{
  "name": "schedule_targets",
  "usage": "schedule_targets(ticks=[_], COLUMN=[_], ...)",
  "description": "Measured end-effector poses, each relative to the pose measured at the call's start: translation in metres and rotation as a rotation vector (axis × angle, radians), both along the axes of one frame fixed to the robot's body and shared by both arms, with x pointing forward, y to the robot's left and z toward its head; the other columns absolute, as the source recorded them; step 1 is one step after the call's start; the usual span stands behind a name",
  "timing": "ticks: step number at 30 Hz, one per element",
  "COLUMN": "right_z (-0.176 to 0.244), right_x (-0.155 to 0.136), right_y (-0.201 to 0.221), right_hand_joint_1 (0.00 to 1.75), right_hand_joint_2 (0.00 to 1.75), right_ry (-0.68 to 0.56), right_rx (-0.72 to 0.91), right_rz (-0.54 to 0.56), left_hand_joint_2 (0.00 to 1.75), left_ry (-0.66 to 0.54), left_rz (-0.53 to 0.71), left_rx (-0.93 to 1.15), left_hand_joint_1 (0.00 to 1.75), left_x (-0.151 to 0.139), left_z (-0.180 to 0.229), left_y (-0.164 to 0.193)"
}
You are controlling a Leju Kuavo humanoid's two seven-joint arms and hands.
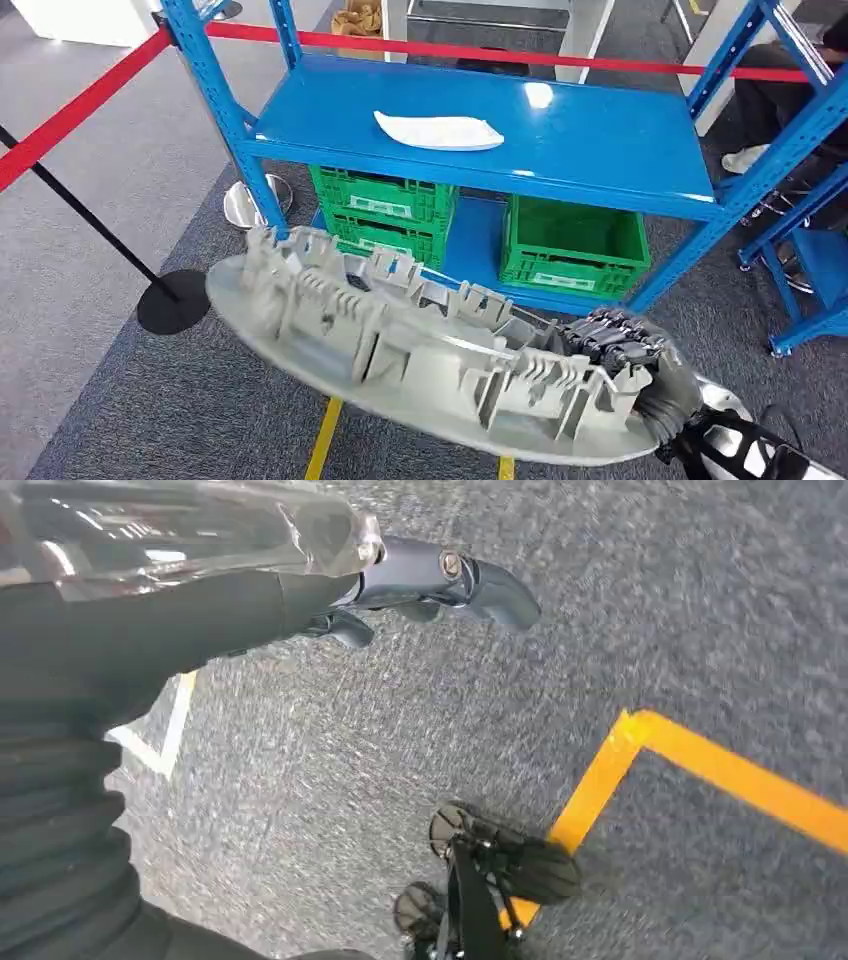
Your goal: Take the parts from the cabinet and place them on the table.
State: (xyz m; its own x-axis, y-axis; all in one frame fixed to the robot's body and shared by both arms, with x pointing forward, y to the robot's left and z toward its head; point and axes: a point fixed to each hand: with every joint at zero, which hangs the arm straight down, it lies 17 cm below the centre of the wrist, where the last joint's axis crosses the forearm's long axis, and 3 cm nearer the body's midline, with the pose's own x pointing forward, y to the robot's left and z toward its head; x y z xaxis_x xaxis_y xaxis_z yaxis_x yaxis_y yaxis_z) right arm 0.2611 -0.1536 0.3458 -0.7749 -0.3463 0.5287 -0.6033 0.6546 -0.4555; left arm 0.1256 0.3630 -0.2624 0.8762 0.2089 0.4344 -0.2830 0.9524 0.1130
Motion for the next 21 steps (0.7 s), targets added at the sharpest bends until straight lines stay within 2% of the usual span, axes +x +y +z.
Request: schedule_targets(ticks=[9, 21], right_z=[0.021, 0.020], right_x=[-0.001, -0.011], right_y=[0.018, 0.030], right_hand_joint_1=[1.75, 1.75], right_hand_joint_2=[1.75, 1.75], right_ry=[-0.066, -0.063], right_rx=[0.002, -0.013], right_rz=[0.081, 0.155], left_hand_joint_2=[1.75, 1.75], left_ry=[0.029, 0.033], left_rz=[0.021, 0.015], left_rx=[0.002, -0.026], left_hand_joint_1=[0.00, 0.00], left_x=[-0.005, -0.005], left_z=[-0.002, -0.004], left_y=[0.003, -0.012])
